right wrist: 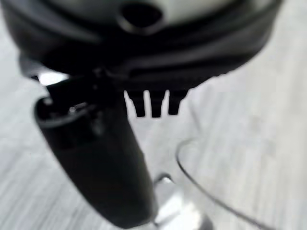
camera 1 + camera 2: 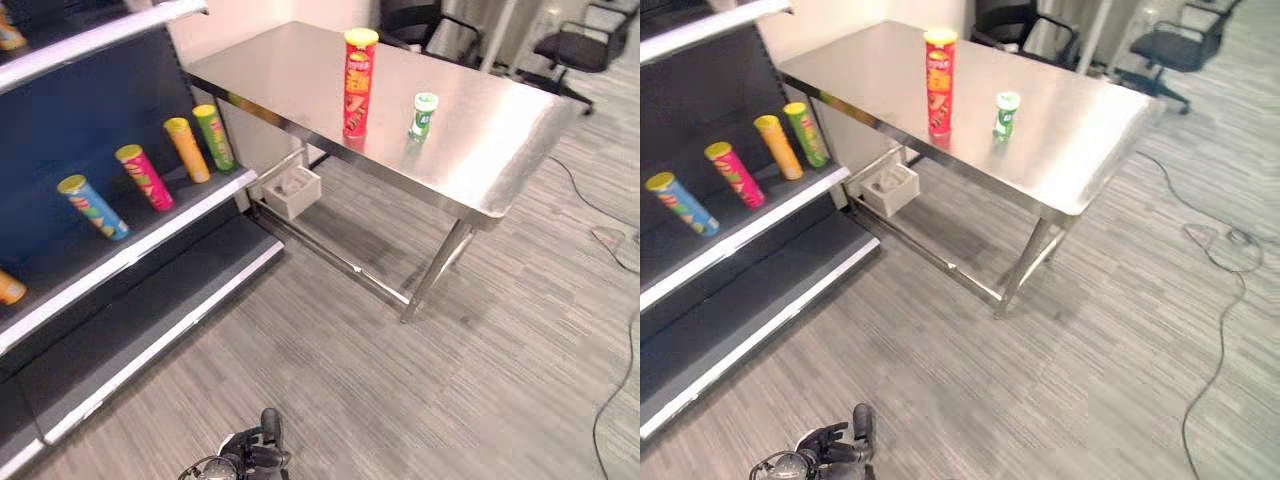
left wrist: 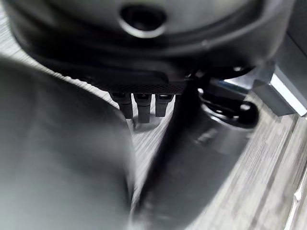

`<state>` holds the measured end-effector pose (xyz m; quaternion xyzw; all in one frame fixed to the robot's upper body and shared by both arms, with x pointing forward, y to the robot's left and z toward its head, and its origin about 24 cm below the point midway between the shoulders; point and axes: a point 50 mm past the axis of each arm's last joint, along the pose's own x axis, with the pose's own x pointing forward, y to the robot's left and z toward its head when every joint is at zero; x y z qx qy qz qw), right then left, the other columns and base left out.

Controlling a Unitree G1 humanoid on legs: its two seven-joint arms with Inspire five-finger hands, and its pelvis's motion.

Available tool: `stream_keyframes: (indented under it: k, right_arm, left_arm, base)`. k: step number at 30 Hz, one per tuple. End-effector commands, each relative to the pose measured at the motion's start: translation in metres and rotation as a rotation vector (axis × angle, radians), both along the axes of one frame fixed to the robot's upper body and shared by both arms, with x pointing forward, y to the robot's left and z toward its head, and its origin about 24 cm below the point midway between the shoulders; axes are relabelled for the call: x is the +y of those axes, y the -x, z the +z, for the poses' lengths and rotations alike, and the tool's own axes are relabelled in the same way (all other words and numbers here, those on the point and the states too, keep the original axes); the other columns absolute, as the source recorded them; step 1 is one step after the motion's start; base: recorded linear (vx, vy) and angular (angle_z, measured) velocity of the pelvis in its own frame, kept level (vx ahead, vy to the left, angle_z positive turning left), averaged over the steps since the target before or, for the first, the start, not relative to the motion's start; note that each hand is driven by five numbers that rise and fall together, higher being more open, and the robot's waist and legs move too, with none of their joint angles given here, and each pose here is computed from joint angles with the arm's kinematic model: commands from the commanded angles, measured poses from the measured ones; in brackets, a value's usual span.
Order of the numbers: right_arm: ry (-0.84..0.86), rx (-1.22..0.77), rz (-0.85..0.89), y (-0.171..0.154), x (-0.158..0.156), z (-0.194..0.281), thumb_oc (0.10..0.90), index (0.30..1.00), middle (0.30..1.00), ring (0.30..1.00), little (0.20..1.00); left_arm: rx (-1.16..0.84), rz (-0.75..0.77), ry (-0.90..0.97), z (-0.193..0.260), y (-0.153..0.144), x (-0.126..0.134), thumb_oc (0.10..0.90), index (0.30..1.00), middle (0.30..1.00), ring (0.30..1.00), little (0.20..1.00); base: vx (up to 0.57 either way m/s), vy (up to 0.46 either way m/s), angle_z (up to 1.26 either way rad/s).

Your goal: Put the goods on the table back onto the shelves and tidy them up.

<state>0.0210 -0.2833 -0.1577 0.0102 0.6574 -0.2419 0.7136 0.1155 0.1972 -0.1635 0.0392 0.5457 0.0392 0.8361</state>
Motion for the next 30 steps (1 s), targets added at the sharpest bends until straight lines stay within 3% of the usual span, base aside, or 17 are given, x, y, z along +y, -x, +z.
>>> stream_keyframes:
  k: [1, 6, 12, 20, 25, 30]
  right_arm:
    - [0.054, -0.093, 0.001, -0.028, -0.020, 0.010, 0.800, 0.900, 0.900, 0.900, 0.900]
    - [0.036, -0.139, 0.058, -0.050, -0.012, 0.009, 0.800, 0.900, 0.900, 0.900, 0.900]
    - [0.061, -0.228, 0.087, -0.074, -0.013, 0.015, 0.800, 0.900, 0.900, 0.900, 0.900]
    - [0.053, -0.164, 0.078, -0.055, -0.003, 0.007, 0.800, 0.900, 0.900, 0.900, 0.900]
    - [0.032, -0.070, 0.091, -0.032, 0.000, 0.002, 0.800, 0.900, 0.900, 0.900, 0.900]
    - [0.076, -0.047, 0.112, -0.030, -0.011, 0.006, 0.800, 0.900, 0.900, 0.900, 0.900]
  left_arm:
    - [-0.062, -0.123, -0.011, 0.006, -0.021, -0.010, 0.800, 0.900, 0.900, 0.900, 0.900]
    - [-0.122, -0.288, -0.068, 0.016, -0.048, -0.010, 0.800, 0.900, 0.900, 0.900, 0.900]
    - [-0.152, -0.315, -0.116, 0.025, -0.065, 0.001, 0.800, 0.900, 0.900, 0.900, 0.900]
    - [-0.155, -0.321, -0.139, 0.029, -0.071, 0.010, 0.800, 0.900, 0.900, 0.900, 0.900]
    - [-0.155, -0.412, -0.128, 0.028, -0.074, -0.006, 0.800, 0.900, 0.900, 0.900, 0.900]
    - [-0.174, -0.375, -0.069, 0.024, -0.070, -0.025, 0.800, 0.900, 0.900, 0.900, 0.900]
  base:
    - [0.30, 0.216, -1.28]
    - [0.25, 0.173, -0.63]
    - [0.22, 0.201, -0.65]
    - [0.18, -0.011, -0.95]
    - [0.24, -0.139, 0.15]
    - [0.26, -0.352, 0.25]
